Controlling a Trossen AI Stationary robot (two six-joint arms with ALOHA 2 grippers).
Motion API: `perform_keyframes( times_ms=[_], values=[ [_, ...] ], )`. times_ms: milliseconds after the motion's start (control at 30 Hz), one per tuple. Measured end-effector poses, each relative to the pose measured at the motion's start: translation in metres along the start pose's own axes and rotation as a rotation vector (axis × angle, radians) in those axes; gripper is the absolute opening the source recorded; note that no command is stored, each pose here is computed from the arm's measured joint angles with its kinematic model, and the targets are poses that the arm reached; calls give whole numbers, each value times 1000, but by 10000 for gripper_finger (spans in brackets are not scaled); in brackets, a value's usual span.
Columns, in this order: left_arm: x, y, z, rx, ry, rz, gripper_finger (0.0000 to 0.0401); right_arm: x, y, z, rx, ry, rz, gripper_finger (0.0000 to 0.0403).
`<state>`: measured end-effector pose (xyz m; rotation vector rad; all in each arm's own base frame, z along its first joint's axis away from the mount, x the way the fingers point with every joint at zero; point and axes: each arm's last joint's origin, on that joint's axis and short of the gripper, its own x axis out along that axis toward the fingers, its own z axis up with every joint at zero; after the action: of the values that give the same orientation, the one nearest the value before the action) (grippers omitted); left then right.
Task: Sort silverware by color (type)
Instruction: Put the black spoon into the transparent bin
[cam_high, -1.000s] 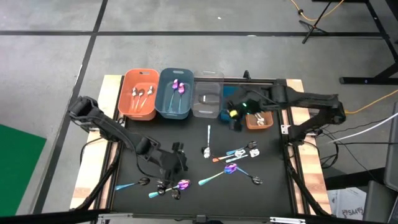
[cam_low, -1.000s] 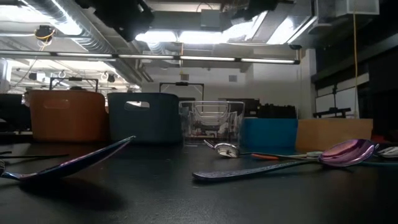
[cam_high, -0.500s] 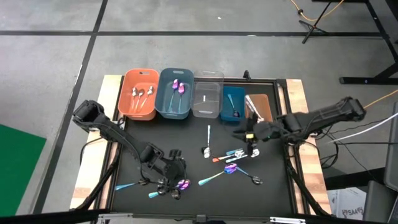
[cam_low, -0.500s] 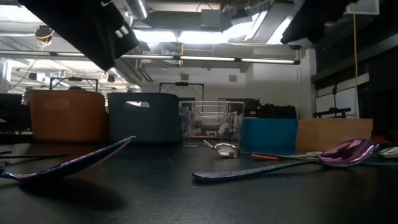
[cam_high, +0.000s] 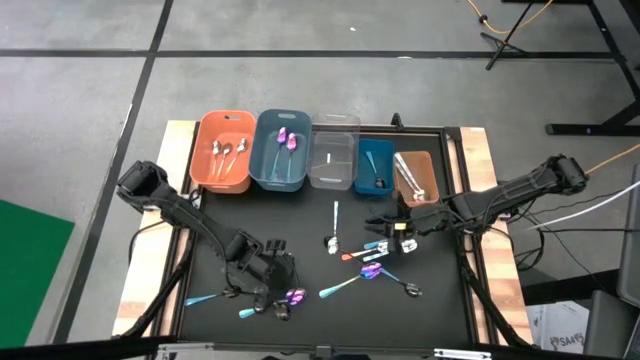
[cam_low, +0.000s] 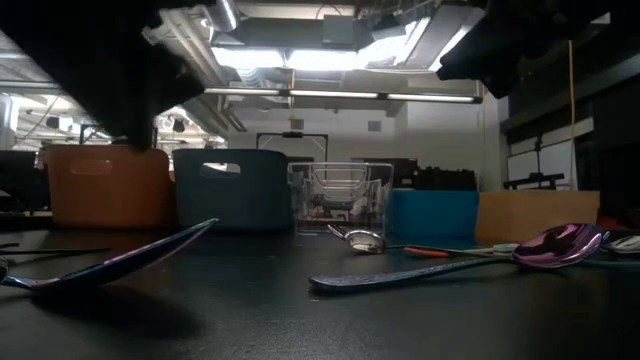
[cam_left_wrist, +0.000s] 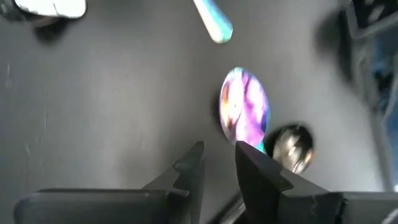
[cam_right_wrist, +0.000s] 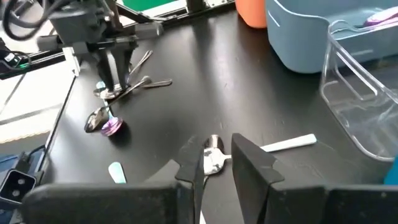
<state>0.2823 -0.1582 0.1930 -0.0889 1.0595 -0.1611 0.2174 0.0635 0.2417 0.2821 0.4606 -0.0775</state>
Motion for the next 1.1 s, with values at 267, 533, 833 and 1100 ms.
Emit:
perform_keyframes(
  times_ms=[267,533,833,1100],
  values=[
    [4,-12,-18,161,35,-19,85,1,-2,-4,-5,6,-15,72],
    [15,-22,-31,205,40,-40,85,1,-2,-4,-5,7,-15,72],
    [36,-26,-36,209,85,-79,85,1,-2,-4,-5,6,-15,72],
    [41,-26,-39,239,104,-72,85,1,-2,-4,-5,7,-16,72]
  ],
)
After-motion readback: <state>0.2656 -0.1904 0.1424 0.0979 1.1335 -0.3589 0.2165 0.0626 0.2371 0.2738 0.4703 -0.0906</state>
